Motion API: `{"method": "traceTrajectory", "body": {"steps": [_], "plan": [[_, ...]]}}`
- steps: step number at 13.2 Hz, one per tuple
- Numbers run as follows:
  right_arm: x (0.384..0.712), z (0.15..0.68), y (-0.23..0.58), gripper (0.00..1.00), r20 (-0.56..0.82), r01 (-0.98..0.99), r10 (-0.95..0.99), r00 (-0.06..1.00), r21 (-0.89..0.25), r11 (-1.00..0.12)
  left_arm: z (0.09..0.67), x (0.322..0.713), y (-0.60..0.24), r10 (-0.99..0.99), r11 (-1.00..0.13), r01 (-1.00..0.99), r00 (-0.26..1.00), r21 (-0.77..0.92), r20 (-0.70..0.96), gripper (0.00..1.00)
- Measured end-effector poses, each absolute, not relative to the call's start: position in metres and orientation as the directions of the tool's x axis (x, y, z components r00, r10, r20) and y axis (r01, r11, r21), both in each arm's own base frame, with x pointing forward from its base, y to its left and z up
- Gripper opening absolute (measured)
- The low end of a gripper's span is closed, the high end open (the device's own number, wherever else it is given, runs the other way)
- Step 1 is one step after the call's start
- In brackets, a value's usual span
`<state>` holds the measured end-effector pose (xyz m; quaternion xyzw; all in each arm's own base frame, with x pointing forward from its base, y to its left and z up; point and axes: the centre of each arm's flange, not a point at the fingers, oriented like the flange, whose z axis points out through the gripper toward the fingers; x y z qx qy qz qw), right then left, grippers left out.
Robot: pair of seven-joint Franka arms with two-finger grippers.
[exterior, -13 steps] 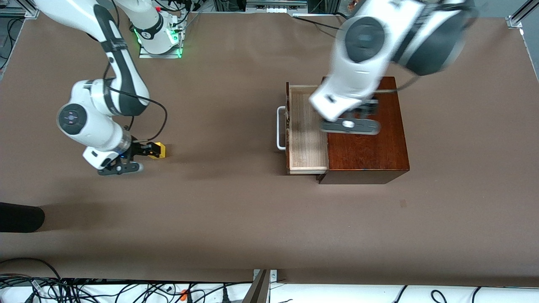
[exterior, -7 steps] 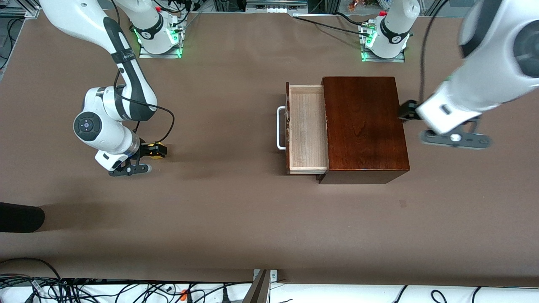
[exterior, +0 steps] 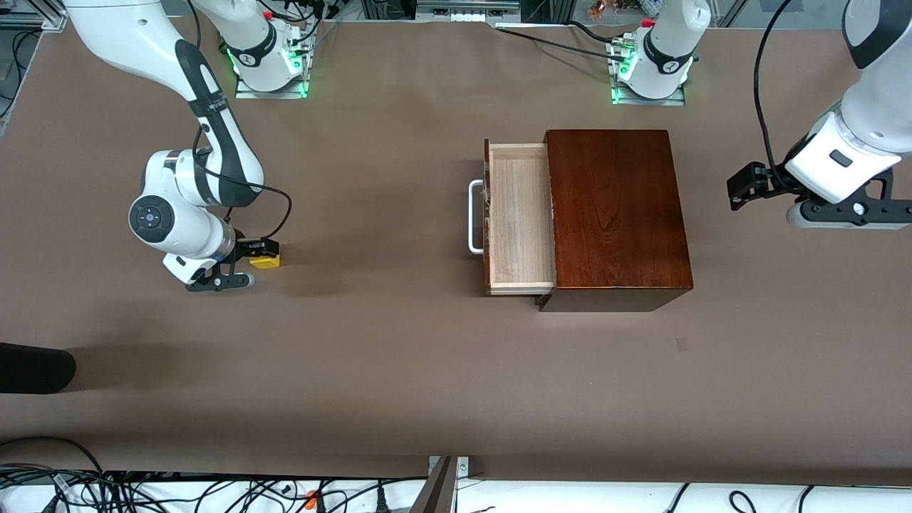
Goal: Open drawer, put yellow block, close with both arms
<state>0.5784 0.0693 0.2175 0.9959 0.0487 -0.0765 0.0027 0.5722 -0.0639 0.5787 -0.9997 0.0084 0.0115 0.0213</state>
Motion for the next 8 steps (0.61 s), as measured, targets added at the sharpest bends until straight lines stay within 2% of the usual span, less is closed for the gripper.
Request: {"method": "traceTrajectory", "body": {"steps": [4,5,8], "plan": [[0.576,0.209,0.069,0.94,-0.166,0.089,0.089,0.982,-0.006,-0.996,0.581,0.552,-0.058,-0.005,-1.0,-0.005,1.0,-0.023,-0.024,1.0],[0.576,0.208,0.069,0.89,-0.167,0.089,0.089,0.982,-0.006,-0.996,0.582,0.55,-0.058,-0.005,-1.0,-0.005,1.0,-0.023,-0.025,1.0],[0.576,0.207,0.069,0.82,-0.171,0.088,0.088,0.981,-0.006,-0.996,0.581,0.549,-0.058,-0.005,-1.0,-0.006,1.0,-0.023,-0.028,1.0]]}}
